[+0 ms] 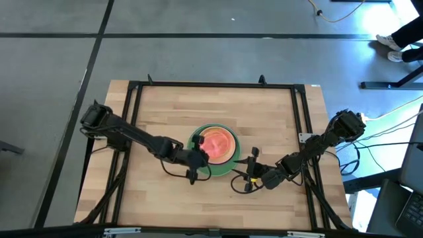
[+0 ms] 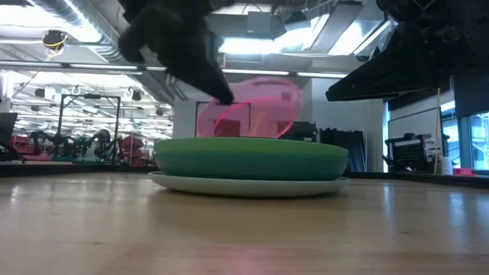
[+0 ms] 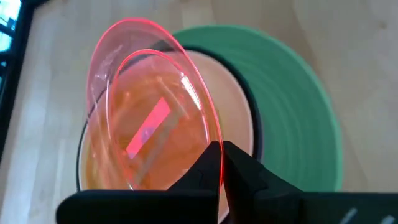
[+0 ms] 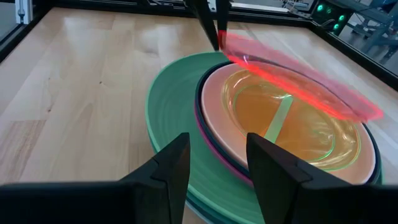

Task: Stack plastic plates
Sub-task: Stack the pink plate on top of the light green plate, then return to Home Position

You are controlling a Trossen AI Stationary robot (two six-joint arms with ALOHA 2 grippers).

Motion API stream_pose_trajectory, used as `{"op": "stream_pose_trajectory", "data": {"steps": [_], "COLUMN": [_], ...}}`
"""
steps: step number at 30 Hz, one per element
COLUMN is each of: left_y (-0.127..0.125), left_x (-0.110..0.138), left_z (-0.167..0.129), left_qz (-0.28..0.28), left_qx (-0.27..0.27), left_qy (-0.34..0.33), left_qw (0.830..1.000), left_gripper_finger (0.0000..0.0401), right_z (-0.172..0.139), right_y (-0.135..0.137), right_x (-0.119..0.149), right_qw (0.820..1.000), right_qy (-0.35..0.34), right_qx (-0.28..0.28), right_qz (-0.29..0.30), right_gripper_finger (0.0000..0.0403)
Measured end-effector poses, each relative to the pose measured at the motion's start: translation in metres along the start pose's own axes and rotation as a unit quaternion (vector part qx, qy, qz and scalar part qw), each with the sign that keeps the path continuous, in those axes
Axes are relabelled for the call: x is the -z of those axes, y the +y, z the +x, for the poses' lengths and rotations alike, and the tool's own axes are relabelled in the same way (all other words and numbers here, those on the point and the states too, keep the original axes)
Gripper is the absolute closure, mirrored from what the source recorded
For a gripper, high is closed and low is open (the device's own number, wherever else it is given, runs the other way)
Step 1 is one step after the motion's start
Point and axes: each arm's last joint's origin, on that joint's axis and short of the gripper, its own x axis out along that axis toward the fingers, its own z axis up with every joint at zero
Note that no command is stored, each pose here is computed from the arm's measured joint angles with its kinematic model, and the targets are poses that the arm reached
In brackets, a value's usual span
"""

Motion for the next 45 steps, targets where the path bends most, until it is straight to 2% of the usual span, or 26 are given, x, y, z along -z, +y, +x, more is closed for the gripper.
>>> {"op": "stream_pose_trajectory", "data": {"steps": [5,14,25,30,39,45], "left_y": [0.000,0.003,0.002,0.000,0.012,0.014], "left_x": [0.005,0.006,0.006,0.004,0.003,0.022], "left_z": [0.011,0.012,0.012,0.004,-0.030,-0.036], "left_qz": [0.003,0.002,-0.001,0.002,-0.030,-0.067], "left_qx": [-0.003,-0.006,0.002,0.008,0.010,0.005], "left_qy": [0.018,0.027,0.026,0.017,-0.014,-0.096], "left_qw": [1.000,1.000,1.000,1.000,0.999,0.993], "left_gripper_finger": [0.0395,0.0389,0.0311,0.0293,0.0304,0.0321], "right_z": [0.000,0.000,0.000,0.000,0.000,0.000], "right_y": [0.000,0.000,0.000,0.000,-0.001,0.000], "right_x": [0.000,0.000,0.000,0.000,0.003,0.003], "right_qw": [1.000,1.000,1.000,1.000,1.000,1.000], "right_qy": [0.000,0.000,0.000,0.000,0.012,0.013], "right_qx": [0.000,0.000,0.000,0.000,0.002,-0.006], "right_qz": [0.000,0.000,0.000,-0.001,-0.015,-0.013], "right_gripper_finger": [0.0253,0.0253,0.0253,0.0253,0.0253,0.0253]}}
